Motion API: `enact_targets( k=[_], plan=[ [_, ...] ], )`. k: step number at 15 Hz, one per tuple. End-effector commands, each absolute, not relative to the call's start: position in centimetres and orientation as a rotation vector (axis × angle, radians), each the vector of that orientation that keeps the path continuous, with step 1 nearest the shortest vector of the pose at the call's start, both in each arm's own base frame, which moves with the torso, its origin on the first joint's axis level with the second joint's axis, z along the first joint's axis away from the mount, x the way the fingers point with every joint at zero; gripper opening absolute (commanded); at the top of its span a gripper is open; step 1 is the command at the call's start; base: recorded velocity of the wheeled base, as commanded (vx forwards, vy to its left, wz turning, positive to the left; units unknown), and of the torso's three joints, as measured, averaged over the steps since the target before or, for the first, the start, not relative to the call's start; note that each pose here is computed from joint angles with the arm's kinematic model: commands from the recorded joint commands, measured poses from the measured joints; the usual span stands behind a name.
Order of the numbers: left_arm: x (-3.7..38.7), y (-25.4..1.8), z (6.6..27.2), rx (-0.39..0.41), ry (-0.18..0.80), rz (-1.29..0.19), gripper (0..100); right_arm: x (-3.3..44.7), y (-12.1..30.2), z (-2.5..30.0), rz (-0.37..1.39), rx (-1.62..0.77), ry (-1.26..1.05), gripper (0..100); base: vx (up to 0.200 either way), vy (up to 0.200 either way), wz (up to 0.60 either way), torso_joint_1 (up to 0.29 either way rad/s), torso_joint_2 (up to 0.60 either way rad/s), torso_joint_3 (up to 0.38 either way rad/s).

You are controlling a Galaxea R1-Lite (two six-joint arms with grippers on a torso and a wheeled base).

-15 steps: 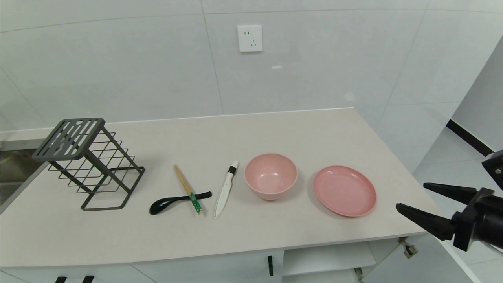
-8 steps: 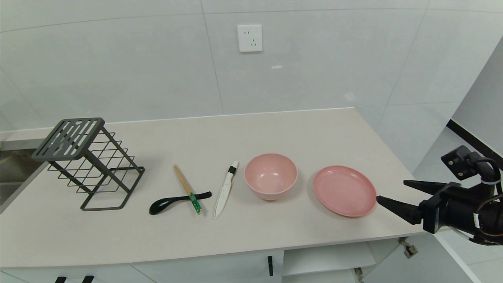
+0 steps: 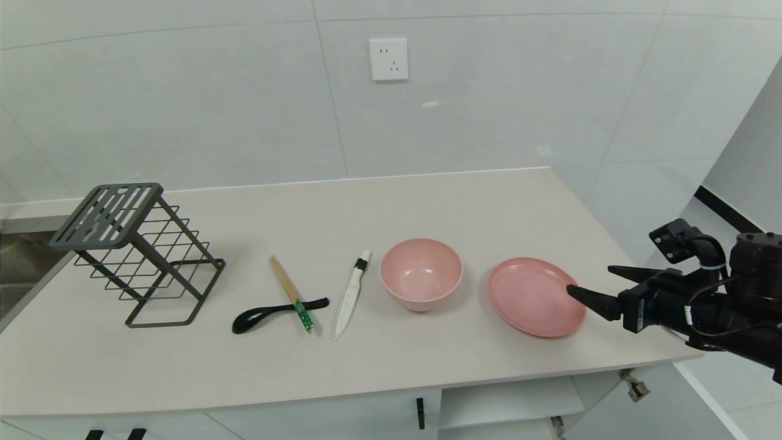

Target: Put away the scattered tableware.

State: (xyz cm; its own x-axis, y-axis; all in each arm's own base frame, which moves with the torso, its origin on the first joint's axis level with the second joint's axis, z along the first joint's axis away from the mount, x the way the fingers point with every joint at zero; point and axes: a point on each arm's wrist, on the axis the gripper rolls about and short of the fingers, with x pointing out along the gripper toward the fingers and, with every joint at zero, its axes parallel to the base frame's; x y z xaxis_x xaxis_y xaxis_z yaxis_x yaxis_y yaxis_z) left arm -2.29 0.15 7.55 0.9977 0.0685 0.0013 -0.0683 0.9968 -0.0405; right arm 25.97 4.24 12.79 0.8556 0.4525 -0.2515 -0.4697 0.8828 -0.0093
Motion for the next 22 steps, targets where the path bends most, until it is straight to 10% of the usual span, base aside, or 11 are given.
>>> enact_targets(
  k=[1, 22],
  plan=[
    [-2.3, 0.1, 7.5, -0.040, -0.001, 0.071, 100, 28.2, 3.7, 11.3, 0.458, -0.065, 0.285, 100, 0.000, 0.000, 0.00, 0.000, 0.00, 0.000],
    [-2.3, 0.1, 7.5, -0.038, -0.001, 0.071, 100, 33.6, 3.9, 6.6, 0.457, -0.063, 0.338, 100, 0.000, 0.000, 0.00, 0.000, 0.00, 0.000]
  ],
)
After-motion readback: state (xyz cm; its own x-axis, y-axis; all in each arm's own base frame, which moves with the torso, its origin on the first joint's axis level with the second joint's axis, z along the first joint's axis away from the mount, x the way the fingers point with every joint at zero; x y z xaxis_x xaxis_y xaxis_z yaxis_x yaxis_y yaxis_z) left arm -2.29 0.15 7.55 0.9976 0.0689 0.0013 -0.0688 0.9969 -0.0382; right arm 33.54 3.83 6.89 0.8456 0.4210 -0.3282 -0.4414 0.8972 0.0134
